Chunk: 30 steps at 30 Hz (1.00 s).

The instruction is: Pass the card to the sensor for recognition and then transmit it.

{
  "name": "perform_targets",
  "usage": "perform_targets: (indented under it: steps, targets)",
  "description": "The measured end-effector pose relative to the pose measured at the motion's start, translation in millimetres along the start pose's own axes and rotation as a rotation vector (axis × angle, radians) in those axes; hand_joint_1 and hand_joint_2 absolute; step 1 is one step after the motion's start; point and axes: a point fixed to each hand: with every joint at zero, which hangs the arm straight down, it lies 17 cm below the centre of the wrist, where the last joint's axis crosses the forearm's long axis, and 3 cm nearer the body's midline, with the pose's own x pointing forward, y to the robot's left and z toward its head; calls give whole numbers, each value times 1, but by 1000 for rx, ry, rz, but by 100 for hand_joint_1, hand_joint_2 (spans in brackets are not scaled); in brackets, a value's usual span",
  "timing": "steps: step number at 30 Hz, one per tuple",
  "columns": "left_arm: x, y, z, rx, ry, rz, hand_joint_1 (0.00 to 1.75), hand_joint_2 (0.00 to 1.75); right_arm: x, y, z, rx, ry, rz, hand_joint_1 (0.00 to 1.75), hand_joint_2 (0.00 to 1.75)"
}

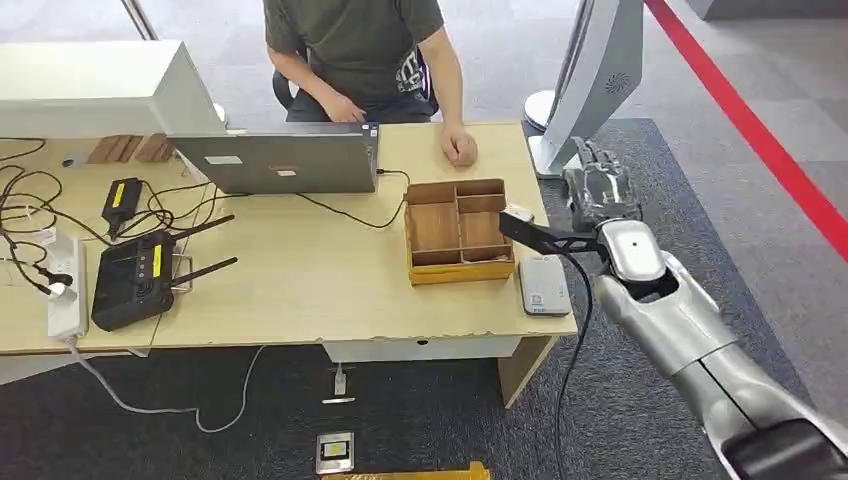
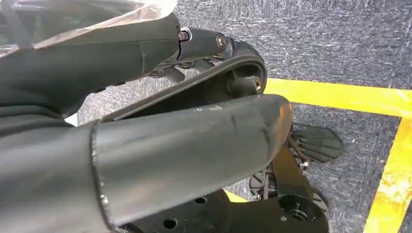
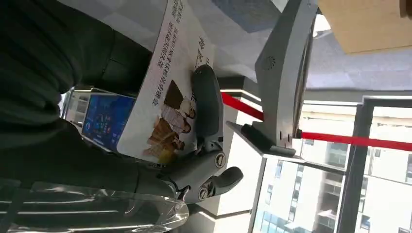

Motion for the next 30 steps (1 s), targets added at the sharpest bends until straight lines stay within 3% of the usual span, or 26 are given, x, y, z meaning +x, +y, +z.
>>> perform_targets:
  steps: [11, 30]
  targets:
    - [-1, 7, -1, 9, 6, 4, 0, 0, 3, 46, 19, 70, -14, 70, 175, 175]
    - [0, 9, -1, 9, 5, 6, 0, 0, 4, 91, 41, 146, -12, 69, 175, 175]
